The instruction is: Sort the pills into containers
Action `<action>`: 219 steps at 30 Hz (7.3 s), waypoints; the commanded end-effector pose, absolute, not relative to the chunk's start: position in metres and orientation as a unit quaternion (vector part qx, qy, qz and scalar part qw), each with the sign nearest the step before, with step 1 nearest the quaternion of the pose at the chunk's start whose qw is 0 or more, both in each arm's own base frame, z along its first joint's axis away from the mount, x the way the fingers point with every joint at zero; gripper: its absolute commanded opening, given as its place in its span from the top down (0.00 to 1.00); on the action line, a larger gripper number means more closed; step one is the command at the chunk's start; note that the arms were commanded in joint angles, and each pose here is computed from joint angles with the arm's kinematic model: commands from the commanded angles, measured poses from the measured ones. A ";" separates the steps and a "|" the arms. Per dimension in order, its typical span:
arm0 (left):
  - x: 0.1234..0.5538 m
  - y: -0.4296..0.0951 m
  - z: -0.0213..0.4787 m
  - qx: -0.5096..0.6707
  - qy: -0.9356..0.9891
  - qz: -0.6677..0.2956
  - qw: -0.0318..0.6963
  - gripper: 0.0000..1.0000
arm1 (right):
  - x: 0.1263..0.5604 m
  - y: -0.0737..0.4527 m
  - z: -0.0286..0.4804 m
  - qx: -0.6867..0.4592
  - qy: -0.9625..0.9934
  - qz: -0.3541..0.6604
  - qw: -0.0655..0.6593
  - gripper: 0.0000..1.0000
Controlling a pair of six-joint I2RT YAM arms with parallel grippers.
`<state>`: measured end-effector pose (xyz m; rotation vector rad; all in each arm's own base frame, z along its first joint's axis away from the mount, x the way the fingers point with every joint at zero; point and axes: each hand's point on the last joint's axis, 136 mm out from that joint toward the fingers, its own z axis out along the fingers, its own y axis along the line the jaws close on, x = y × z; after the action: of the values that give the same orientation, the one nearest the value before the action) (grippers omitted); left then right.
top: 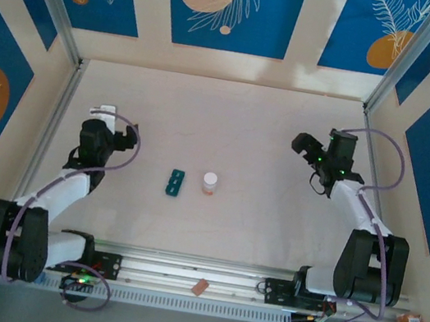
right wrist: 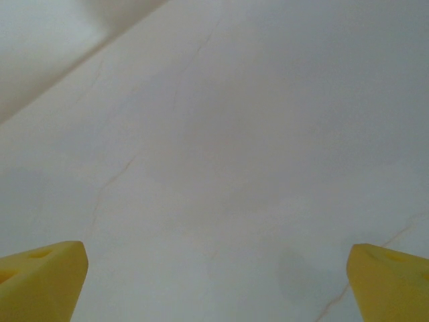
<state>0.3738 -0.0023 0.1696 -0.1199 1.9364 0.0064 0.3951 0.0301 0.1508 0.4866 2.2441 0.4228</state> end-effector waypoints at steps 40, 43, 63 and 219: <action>0.344 -0.023 0.196 -0.122 0.854 -0.117 0.492 0.00 | 0.218 0.389 0.070 -0.190 0.952 0.166 0.172 0.03; 0.345 -0.024 0.197 -0.123 0.854 -0.119 0.492 0.00 | 0.224 0.384 0.062 -0.182 0.956 0.157 0.168 0.03; 0.348 -0.024 0.191 -0.124 0.857 -0.120 0.486 0.00 | 0.258 0.354 0.036 -0.138 0.968 0.135 0.162 0.03; 0.360 -0.021 0.204 -0.166 0.860 -0.168 0.453 0.00 | 0.311 0.426 0.093 -0.174 0.950 0.212 0.147 0.23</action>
<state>0.3592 -0.0259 0.1933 -0.4129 2.1338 -0.4240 0.3060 0.4220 0.0994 -0.4834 2.6954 0.5991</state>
